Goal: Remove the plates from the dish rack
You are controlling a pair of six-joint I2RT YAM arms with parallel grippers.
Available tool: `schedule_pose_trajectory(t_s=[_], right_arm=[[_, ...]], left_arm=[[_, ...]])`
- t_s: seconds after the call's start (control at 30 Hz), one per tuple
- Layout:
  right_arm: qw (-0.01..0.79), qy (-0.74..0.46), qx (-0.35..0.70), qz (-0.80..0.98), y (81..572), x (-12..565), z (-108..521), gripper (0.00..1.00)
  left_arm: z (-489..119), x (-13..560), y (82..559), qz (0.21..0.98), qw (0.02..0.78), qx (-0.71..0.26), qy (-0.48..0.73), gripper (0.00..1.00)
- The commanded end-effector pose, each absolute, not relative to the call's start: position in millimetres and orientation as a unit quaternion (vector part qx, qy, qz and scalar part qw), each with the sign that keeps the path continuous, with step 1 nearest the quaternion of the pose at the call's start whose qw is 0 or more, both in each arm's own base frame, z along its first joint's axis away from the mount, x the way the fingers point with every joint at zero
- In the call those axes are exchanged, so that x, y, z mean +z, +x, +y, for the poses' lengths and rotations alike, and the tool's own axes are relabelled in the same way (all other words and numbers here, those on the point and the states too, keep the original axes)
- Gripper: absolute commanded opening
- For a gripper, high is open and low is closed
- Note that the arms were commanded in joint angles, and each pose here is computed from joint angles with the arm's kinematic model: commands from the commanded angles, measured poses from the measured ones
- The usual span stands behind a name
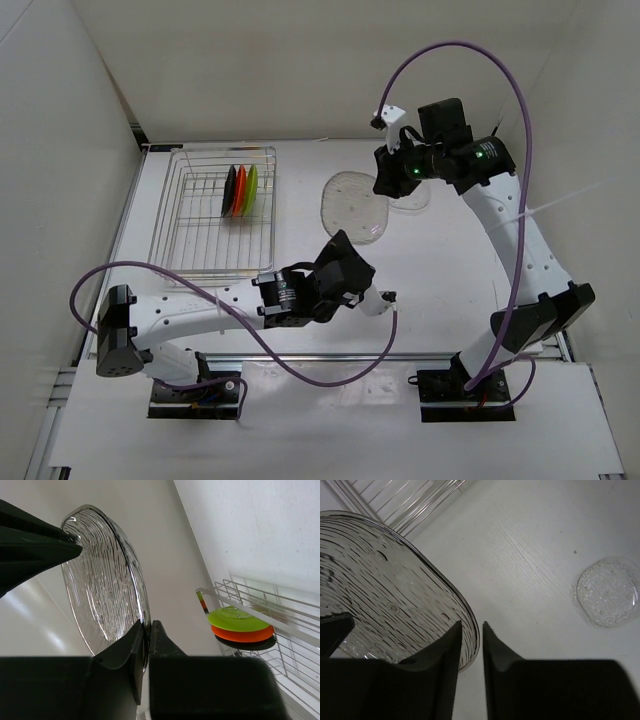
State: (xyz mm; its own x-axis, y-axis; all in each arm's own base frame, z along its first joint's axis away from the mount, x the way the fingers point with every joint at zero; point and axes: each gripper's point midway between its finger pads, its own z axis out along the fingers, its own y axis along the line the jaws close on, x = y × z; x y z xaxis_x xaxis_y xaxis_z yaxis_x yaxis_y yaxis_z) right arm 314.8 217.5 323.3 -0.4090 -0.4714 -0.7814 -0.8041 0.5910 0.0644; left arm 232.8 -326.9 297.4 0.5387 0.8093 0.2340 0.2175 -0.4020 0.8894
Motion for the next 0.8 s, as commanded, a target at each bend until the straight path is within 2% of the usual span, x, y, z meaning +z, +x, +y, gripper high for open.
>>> schedule_pose_trajectory(t_s=[0.0, 0.1, 0.2, 0.27, 0.33, 0.37, 0.4, 0.43, 0.5, 0.53, 0.6, 0.77], right_arm=[[0.381, -0.399, 0.233, 0.801, 316, 326, 225, 0.21], [0.379, -0.396, 0.241, 0.801, 314, 327, 227, 0.15], [0.378, -0.398, 0.246, 0.799, 313, 327, 228, 0.0], [0.378, -0.392, 0.241, 0.803, 314, 327, 227, 0.0], [0.373, -0.386, 0.238, 0.809, 314, 323, 225, 0.0], [0.376, -0.382, 0.241, 0.809, 316, 324, 226, 0.0], [0.375, -0.378, 0.242, 0.811, 315, 324, 227, 0.0], [0.376, -0.369, 0.235, 0.817, 318, 323, 224, 0.0], [0.382, -0.36, 0.224, 0.821, 323, 322, 222, 0.0], [0.382, -0.351, 0.217, 0.827, 325, 321, 219, 0.0], [0.396, -0.331, 0.187, 0.836, 344, 317, 207, 0.0], [0.412, -0.282, 0.131, 0.857, 405, 292, 155, 0.0]], left_arm=[[-332, 318, 232, 0.345, 0.458, 0.334, 0.748, 0.11], [-332, 318, 232, 0.341, 0.457, 0.336, 0.75, 0.11], [-328, 316, 239, 0.346, 0.451, 0.343, 0.748, 0.11], [-325, 312, 246, 0.35, 0.443, 0.353, 0.746, 0.11], [-318, 312, 254, 0.359, 0.439, 0.359, 0.741, 0.16], [-318, 312, 254, 0.359, 0.439, 0.359, 0.741, 0.21], [-315, 310, 256, 0.37, 0.437, 0.356, 0.738, 0.44], [-312, 308, 259, 0.373, 0.432, 0.359, 0.739, 0.6], [-305, 305, 259, 0.382, 0.425, 0.353, 0.741, 0.81], [-303, 304, 259, 0.387, 0.423, 0.35, 0.741, 0.83], [-290, 293, 258, 0.398, 0.39, 0.35, 0.753, 1.0], [-248, 275, 258, 0.439, 0.31, 0.354, 0.765, 1.0]])
